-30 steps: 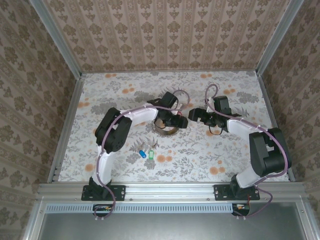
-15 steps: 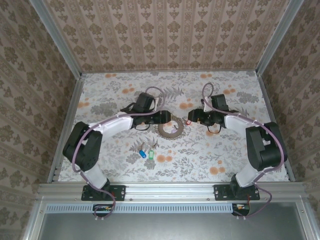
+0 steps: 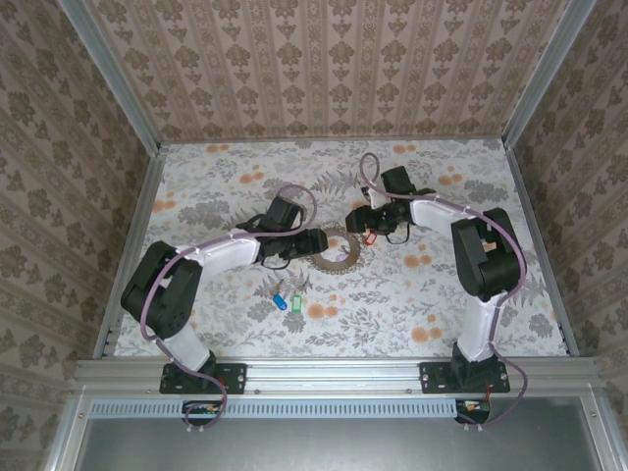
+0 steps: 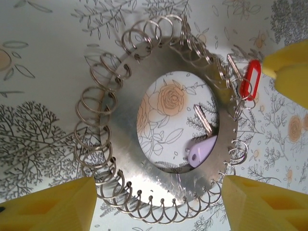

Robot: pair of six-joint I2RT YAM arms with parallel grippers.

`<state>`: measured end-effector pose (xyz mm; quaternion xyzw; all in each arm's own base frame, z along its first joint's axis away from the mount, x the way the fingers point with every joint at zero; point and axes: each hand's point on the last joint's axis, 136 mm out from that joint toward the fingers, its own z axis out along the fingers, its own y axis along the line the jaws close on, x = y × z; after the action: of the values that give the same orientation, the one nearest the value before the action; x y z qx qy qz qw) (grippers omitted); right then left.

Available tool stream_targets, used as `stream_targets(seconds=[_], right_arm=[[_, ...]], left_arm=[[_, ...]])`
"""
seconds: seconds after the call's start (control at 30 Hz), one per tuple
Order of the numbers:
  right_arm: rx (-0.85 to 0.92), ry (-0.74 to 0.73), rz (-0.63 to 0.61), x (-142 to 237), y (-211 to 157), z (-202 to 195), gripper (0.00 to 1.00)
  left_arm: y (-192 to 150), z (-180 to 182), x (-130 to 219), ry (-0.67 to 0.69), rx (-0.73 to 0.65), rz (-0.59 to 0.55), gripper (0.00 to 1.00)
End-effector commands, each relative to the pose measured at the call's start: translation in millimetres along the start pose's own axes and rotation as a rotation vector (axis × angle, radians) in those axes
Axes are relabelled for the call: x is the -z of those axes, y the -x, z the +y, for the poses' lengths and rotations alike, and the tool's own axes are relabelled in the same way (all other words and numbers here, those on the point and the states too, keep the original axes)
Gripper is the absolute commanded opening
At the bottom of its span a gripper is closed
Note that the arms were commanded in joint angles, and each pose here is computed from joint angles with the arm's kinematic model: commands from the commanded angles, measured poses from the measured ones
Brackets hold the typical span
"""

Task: Put the keys on the keyring

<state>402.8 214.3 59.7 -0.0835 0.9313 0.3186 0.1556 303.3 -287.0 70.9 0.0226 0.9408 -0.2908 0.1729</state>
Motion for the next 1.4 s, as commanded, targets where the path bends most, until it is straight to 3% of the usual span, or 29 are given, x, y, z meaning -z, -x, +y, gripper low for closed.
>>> stream_targets(seconds=[0.0,0.33,0.6,0.73,1.03,1.37], right_arm=[[0.017,-0.013,0.087,-12,-11,-2,0.61],[0.032,-0.042,0.138,-28,-12,-14,0.61],[0.031,0.005,0.190,-27,-30,-9,0.50],[0.023,0.024,0.179,-19,-37,-3,0.50],[0.045,-0.124,0.089,3,-7,-21,0.54],[0.028,-0.060,0.141,-21,-1,-20,0.53]], left_arm=[[-7,2,-4,0.029,0.028,0.020,0.70],[-17,4,-21,0.046,0.042,0.062,0.69],[-14,-2,-35,0.016,0.045,0.068,0.68],[-9,-3,-41,0.015,0.042,0.063,0.67],[-5,7,-44,0.049,0.045,0.052,0.67],[-8,8,-48,0.030,0.054,0.055,0.65]])
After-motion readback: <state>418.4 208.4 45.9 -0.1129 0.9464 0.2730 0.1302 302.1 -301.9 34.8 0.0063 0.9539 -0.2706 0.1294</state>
